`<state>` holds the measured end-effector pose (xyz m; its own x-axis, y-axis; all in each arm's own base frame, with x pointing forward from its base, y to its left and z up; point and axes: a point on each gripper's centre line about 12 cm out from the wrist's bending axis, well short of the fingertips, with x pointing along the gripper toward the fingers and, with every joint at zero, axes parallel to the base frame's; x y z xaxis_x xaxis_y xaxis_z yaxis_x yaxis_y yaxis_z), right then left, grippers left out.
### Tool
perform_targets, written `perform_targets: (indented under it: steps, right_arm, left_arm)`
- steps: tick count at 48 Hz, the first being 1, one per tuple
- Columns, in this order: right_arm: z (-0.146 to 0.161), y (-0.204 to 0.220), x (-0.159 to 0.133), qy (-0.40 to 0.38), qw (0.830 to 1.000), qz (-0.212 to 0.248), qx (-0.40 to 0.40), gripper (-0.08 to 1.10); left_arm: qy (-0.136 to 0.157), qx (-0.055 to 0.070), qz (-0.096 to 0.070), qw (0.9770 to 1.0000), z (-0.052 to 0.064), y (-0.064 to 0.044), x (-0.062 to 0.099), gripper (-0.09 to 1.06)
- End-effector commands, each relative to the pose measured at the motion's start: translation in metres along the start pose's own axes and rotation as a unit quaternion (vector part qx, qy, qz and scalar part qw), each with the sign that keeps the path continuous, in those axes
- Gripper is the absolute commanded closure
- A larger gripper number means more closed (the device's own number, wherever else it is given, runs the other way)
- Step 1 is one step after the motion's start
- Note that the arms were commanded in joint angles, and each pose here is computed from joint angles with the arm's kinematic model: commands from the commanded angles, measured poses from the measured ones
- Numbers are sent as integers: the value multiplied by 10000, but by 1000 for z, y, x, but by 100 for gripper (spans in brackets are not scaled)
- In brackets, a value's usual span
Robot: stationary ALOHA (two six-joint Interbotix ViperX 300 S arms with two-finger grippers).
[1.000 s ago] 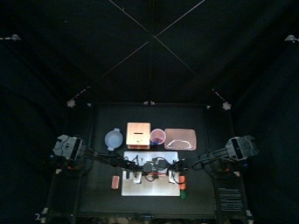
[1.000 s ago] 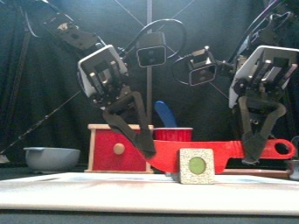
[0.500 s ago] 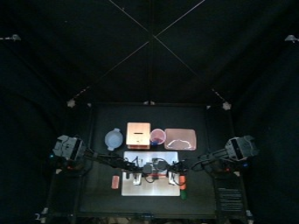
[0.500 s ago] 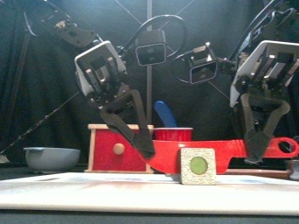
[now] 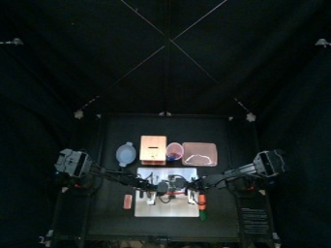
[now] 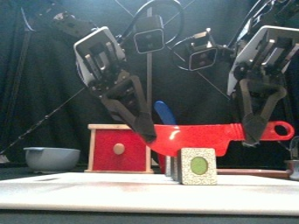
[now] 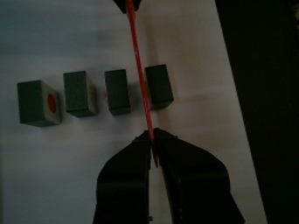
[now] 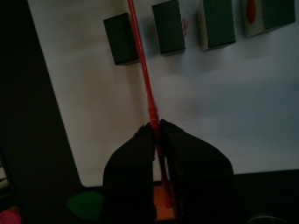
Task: Place sushi on board then cut the sushi with the knife then place the pieces on the plate
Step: Cut the sushi into 4 pieces
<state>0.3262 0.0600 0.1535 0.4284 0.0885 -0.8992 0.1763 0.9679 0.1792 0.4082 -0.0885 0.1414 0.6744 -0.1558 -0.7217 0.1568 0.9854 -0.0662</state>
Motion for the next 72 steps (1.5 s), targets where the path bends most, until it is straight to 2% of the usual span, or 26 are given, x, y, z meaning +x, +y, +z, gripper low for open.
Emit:
perform_targets:
  steps: [1, 10, 19, 27, 40, 48, 54, 57, 62, 67, 69, 72]
  right_arm:
    - [15, 3, -25, -416, 9990, 140, 60, 65]
    - [20, 3, -45, -656, 9976, 220, 55, 65]
    - [23, 3, -57, -852, 9961, 243, -17, 65]
    - [22, 2, -58, -835, 9962, 225, -45, 65]
    - [23, 3, -62, -886, 9958, 239, -67, 65]
    - [22, 2, -65, -914, 9955, 251, -59, 65]
    - [20, 2, -66, -914, 9955, 254, -36, 65]
    - [17, 0, -66, -864, 9960, 236, 0, 65]
    - [10, -6, -67, -813, 9964, 221, 110, 65]
    - [4, -12, -72, -878, 9954, 273, 262, 65]
    - [1, -14, -75, -918, 9948, 300, 311, 65]
    - [-2, -16, -79, -1000, 9937, 344, 381, 65]
  left_arm:
    - [-517, 165, -49, 9985, 30, -6, -20, 48]
    - [-718, 311, -11, 9969, 41, -4, -33, 48]
    - [-804, 467, 48, 9957, 45, -1, -39, 48]
    - [-889, 460, 84, 9949, 48, 3, -42, 44]
    - [-1004, 463, 88, 9938, 52, 3, -48, 32]
    - [-1096, 499, 127, 9926, 56, 6, -54, 28]
    - [-1340, 536, 195, 9893, 63, 12, -64, 24]
    - [-1475, 592, 221, 9870, 65, 13, -70, 23]
    - [-1745, 684, 262, 9819, 65, 16, -80, 23]
    - [-2133, 753, 256, 9737, 65, 16, -90, 23]
    - [-2259, 756, 259, 9709, 63, 17, -93, 23]
    - [-2497, 738, 262, 9651, 61, 18, -99, 23]
